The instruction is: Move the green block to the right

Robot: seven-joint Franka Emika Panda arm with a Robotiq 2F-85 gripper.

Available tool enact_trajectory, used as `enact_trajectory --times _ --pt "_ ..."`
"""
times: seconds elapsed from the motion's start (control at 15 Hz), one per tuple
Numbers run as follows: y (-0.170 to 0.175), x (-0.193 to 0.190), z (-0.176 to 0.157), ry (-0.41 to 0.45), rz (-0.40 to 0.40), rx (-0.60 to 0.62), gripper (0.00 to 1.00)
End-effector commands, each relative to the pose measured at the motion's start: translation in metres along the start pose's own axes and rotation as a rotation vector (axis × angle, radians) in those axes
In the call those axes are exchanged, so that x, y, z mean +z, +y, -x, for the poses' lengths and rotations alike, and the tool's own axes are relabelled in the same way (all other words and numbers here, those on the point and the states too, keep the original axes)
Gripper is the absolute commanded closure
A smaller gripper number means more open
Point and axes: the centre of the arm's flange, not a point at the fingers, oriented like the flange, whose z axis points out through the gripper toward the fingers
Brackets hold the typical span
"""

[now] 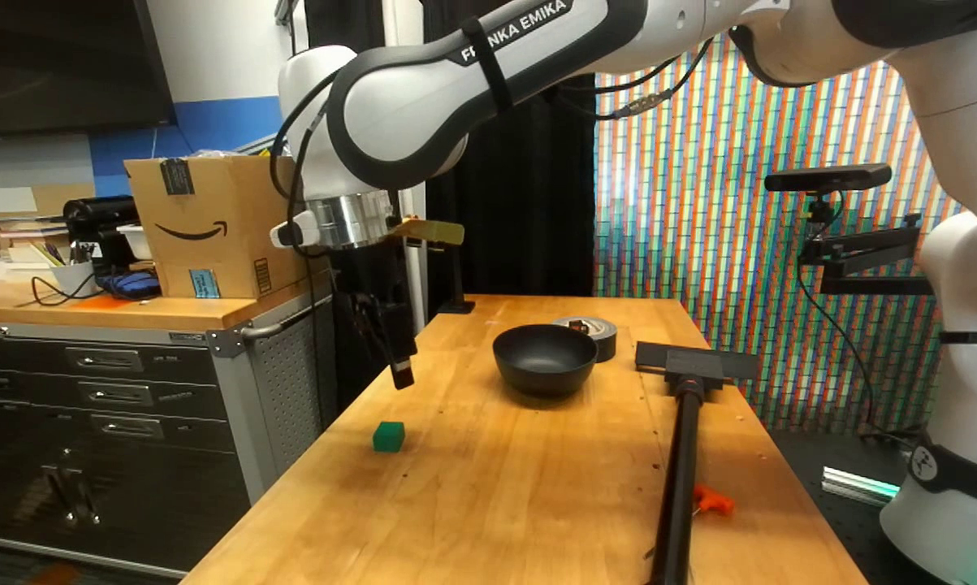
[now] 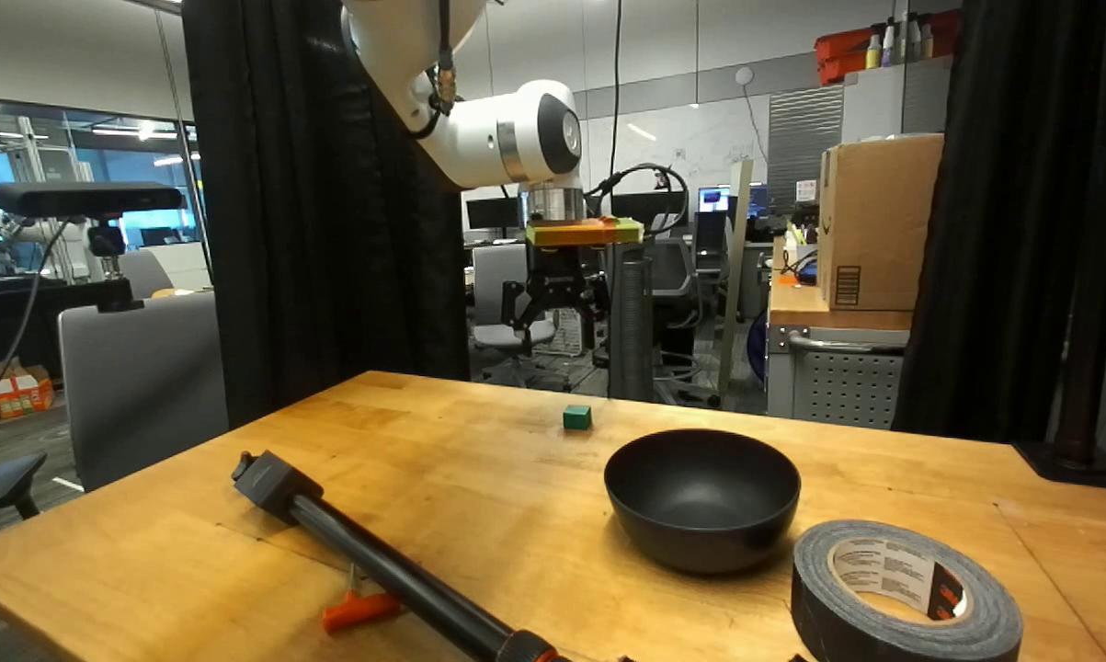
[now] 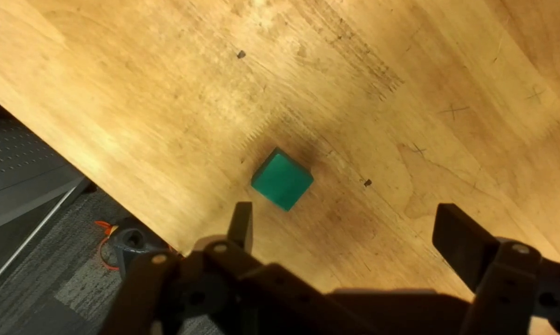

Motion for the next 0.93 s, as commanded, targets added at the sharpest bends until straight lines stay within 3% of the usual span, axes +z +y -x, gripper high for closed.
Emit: enact_trajectory --times 0.0,0.87 --pt "0.015 0.006 -0.009 0.006 0.025 -0.012 0.0" --pt "0.03 0.048 -0.037 -0.048 0.043 -0.019 0.0"
